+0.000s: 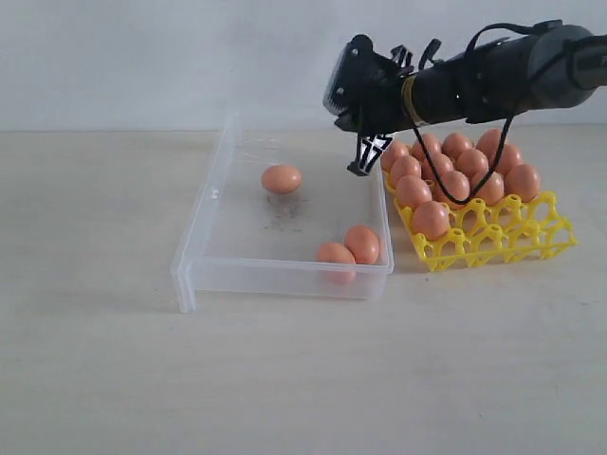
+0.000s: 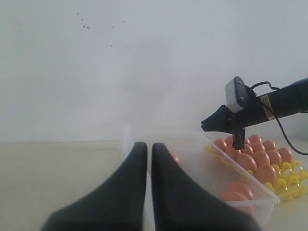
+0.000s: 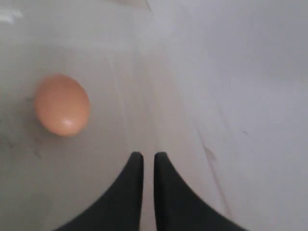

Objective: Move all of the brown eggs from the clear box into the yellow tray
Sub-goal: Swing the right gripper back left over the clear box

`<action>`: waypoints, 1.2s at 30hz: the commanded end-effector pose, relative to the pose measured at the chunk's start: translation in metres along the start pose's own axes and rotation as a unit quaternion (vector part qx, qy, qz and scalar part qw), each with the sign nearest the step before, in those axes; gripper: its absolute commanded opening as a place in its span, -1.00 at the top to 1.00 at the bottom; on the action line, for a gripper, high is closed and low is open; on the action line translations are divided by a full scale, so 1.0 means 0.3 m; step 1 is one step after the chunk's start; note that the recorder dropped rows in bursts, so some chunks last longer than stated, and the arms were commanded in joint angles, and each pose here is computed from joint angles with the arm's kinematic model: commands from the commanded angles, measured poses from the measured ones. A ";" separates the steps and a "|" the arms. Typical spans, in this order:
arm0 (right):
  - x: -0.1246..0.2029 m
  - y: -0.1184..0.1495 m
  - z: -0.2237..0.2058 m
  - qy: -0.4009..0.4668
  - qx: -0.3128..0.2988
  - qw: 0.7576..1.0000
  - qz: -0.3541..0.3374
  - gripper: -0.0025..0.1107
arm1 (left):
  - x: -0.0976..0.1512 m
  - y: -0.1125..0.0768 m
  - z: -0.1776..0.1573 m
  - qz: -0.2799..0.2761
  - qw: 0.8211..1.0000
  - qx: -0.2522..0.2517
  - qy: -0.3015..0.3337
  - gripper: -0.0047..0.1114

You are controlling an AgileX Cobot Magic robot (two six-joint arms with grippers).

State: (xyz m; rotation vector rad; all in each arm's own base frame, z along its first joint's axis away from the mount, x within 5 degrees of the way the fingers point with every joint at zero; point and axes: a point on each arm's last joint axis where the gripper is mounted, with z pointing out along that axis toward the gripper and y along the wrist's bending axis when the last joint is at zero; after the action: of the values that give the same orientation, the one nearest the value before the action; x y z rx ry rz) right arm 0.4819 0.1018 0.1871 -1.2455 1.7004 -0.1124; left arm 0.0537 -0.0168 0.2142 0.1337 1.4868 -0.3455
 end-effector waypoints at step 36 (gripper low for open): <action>-0.073 -0.203 0.072 -0.082 0.198 0.931 0.294 0.96 | -0.005 0.004 -0.001 0.000 1.000 -0.007 -0.013 0.85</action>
State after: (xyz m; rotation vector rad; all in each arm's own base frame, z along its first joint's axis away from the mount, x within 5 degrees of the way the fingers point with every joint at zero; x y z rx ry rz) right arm 0.5339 0.1036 0.2258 -0.6079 1.6441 -0.0876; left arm 0.0537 -0.0168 0.2142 0.1337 1.4868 -0.3455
